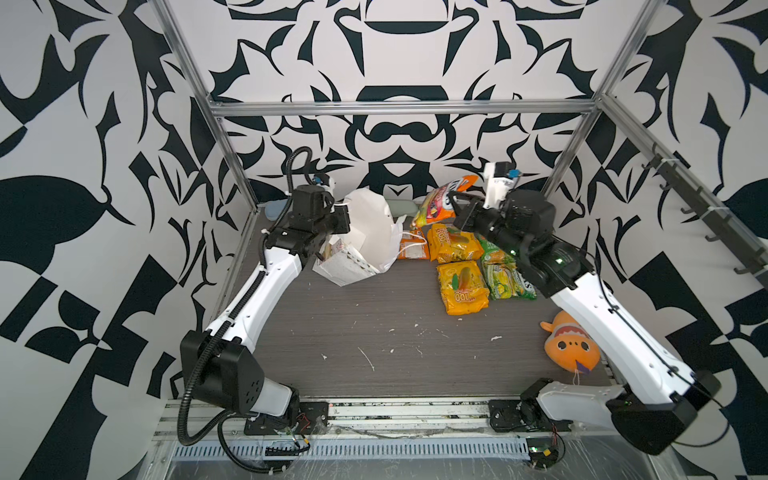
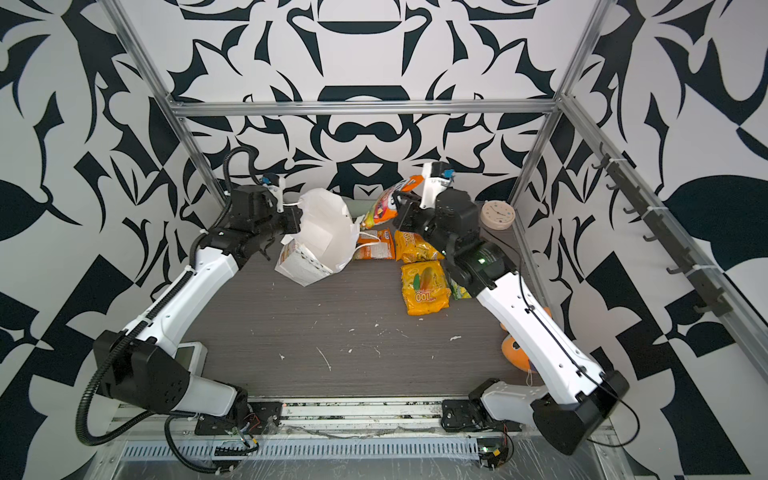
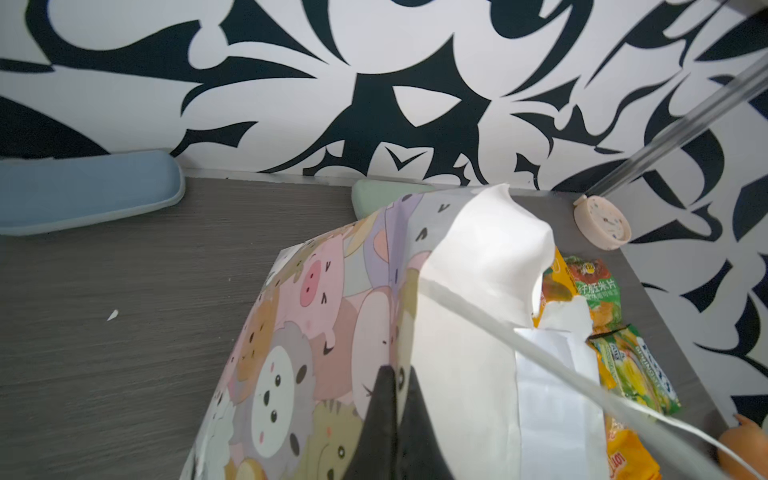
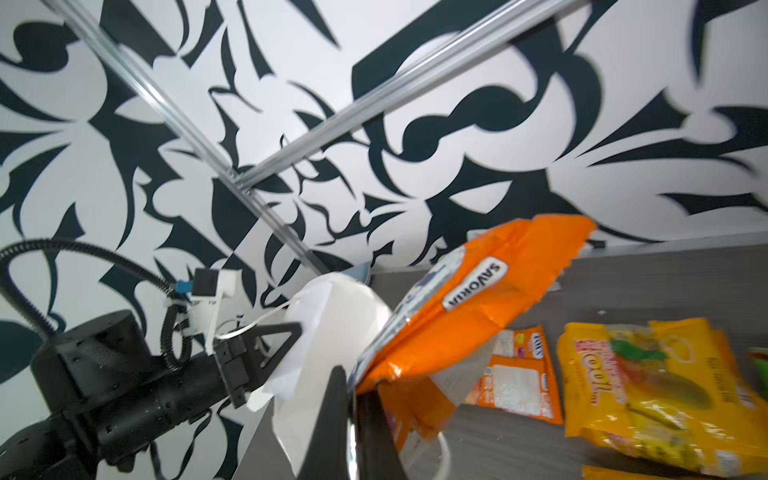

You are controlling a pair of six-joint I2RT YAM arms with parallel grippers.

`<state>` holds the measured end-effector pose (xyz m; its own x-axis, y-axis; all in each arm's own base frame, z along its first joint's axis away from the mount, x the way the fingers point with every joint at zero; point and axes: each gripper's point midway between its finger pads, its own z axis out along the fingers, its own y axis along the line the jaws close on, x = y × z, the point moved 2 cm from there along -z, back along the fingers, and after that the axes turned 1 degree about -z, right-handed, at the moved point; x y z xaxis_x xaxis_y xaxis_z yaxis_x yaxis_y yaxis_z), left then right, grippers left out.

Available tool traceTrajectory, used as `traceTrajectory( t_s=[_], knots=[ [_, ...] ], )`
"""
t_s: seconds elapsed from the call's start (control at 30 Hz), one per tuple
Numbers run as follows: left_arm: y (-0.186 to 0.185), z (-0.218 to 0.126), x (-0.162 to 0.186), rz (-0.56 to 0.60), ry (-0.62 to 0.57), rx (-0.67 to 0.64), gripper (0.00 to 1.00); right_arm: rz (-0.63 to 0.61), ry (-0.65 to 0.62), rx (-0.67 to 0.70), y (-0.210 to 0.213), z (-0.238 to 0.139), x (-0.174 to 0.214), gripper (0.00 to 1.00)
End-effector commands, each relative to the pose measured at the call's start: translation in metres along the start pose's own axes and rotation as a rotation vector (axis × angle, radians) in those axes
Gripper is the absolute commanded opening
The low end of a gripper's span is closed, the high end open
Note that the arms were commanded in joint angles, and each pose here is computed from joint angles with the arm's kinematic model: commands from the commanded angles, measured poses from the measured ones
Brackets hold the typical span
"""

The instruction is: Take the snacks out of the paper bag

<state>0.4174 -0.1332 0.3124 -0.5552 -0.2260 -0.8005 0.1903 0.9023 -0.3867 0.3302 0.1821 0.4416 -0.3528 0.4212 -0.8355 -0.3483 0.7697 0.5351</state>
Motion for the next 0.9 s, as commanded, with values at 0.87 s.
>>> traceTrajectory(
  t_s=[0.87],
  knots=[
    [0.082, -0.001, 0.033, -0.168, 0.197, -0.114, 0.33, -0.051, 0.346, -0.031, -0.048, 0.066, 0.094, 0.00]
  ],
)
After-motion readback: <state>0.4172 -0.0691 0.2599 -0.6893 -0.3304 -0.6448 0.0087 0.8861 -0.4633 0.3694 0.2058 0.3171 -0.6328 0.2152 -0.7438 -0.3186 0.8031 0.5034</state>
